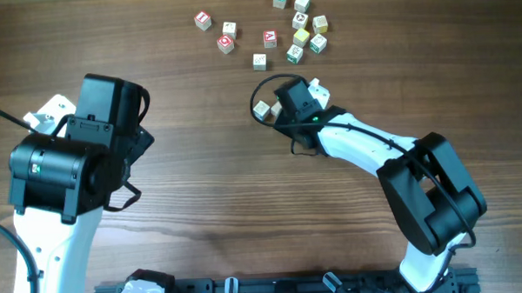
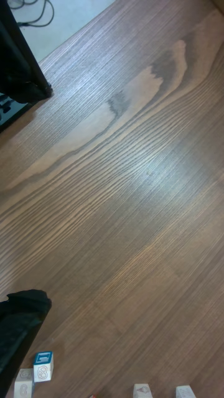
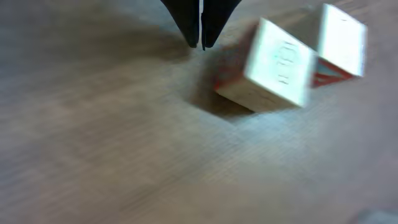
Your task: Form a circle
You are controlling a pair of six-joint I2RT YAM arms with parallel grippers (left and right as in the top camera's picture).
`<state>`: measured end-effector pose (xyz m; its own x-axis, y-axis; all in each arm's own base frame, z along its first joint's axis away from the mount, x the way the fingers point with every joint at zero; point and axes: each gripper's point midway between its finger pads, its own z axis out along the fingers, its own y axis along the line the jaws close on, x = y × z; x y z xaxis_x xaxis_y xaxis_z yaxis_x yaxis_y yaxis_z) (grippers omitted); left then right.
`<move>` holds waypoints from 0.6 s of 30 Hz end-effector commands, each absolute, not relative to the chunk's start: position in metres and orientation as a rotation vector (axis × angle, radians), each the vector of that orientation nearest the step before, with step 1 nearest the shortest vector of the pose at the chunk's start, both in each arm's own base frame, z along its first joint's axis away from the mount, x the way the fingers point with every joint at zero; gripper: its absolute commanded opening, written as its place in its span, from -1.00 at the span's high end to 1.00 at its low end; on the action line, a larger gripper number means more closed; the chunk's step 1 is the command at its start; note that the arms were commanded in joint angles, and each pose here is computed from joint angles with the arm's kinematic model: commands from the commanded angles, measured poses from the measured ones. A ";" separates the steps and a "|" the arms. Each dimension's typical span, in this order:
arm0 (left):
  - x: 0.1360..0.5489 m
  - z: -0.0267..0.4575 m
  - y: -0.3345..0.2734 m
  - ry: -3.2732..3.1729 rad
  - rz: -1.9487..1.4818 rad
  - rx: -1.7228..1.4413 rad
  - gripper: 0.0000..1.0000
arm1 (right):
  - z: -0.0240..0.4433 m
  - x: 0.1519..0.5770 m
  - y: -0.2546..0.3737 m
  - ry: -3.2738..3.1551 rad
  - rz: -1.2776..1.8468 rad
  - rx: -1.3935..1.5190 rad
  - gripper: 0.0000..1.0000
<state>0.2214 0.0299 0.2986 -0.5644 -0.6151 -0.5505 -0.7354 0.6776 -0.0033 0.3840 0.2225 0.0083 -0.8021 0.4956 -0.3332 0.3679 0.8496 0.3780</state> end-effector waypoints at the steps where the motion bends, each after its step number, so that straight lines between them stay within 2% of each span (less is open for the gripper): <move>1: 0.220 0.301 0.032 2.359 0.307 -1.049 -1.00 | 0.002 0.385 0.219 2.593 0.371 0.600 0.91; 18: 0.220 0.301 0.032 2.359 0.307 -1.049 -1.00 | 0.004 0.387 0.222 2.585 0.396 0.597 0.91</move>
<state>0.2215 0.0299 0.2986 -0.5642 -0.6152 -0.5506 -0.7354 0.6776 -0.0036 0.3918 0.2244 0.0130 -0.7928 0.4868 -0.3668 0.3430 0.8538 0.3917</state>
